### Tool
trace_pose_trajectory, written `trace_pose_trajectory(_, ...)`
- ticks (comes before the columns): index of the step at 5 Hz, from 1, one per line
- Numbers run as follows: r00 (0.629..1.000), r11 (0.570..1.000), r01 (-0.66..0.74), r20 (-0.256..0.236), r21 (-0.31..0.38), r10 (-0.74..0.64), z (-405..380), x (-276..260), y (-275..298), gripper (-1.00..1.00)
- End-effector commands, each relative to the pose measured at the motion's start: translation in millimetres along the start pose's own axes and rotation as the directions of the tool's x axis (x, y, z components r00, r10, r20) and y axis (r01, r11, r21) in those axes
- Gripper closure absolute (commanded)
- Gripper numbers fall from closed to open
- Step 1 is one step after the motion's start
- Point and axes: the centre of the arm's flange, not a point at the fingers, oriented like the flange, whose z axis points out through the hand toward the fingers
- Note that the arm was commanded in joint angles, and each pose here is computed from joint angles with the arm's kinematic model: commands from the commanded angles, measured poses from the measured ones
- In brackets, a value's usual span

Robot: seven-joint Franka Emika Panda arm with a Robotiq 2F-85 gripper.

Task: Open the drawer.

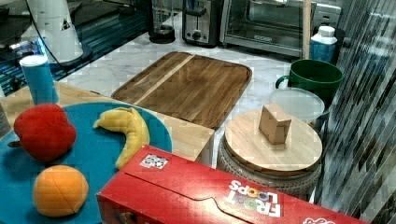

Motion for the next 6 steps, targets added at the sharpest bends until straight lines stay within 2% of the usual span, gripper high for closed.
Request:
trace_pose_trajectory(1,0.956,0.954,0.291,-0.013,-0.077,-0.293,14,-20,90,-1.0)
trace_pose_trajectory(2,0.929,0.928,0.353,-0.077,-0.119,-0.363,34,-19,111,-1.0)
trace_pose_trajectory(3,0.908,0.911,0.385,-0.117,-0.149,-0.403,57,-11,129,-1.0)
trace_pose_trajectory(5,0.89,0.896,0.409,-0.139,-0.173,-0.433,77,-9,158,-1.0)
trace_pose_trajectory(6,0.888,0.899,0.399,-0.166,-0.182,-0.428,90,-10,163,-1.0)
